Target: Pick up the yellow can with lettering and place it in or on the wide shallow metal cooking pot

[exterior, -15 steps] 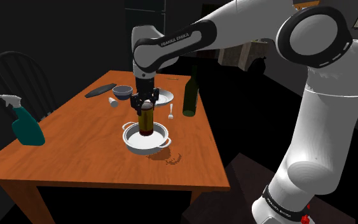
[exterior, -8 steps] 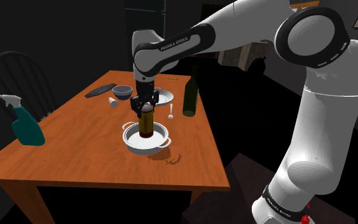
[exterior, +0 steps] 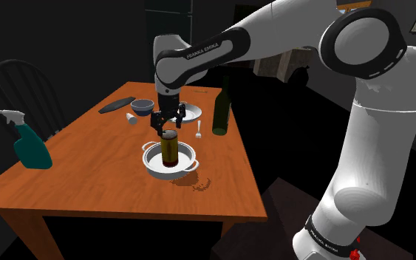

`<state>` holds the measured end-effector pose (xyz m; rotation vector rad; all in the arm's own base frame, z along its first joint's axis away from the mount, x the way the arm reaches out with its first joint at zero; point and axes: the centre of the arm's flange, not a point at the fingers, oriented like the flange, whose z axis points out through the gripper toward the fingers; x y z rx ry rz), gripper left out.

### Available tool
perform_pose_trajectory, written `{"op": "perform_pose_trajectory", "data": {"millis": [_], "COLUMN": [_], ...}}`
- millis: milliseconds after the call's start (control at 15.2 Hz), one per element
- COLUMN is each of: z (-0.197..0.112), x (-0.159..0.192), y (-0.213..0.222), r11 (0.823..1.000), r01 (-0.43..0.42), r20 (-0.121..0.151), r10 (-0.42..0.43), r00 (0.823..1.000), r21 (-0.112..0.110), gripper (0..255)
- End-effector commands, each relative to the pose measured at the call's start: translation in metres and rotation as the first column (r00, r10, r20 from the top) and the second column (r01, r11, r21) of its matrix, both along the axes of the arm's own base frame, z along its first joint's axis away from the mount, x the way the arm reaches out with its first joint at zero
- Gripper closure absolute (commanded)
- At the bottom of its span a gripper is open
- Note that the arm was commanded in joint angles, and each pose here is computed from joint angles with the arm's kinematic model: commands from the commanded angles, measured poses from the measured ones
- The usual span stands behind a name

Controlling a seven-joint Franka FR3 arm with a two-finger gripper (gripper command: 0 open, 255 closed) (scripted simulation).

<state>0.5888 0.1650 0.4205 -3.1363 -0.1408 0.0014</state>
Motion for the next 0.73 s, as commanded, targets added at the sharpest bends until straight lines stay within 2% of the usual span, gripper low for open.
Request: {"op": "perform_pose_trajectory", "data": {"millis": [0, 198, 660], "z": [0.013, 0.05, 0.05], "x": [0.0, 0.0, 0.0], "y": [0.0, 0.0, 0.0], "r11": [1.0, 1.0, 1.0], "r01": [0.0, 0.0, 0.0], "r20": [0.0, 0.0, 0.0], "r10": [0.0, 0.0, 0.0], "r00": [1.0, 1.0, 1.0], "r21": [0.0, 0.0, 0.0], "gripper": [0, 0, 0]}}
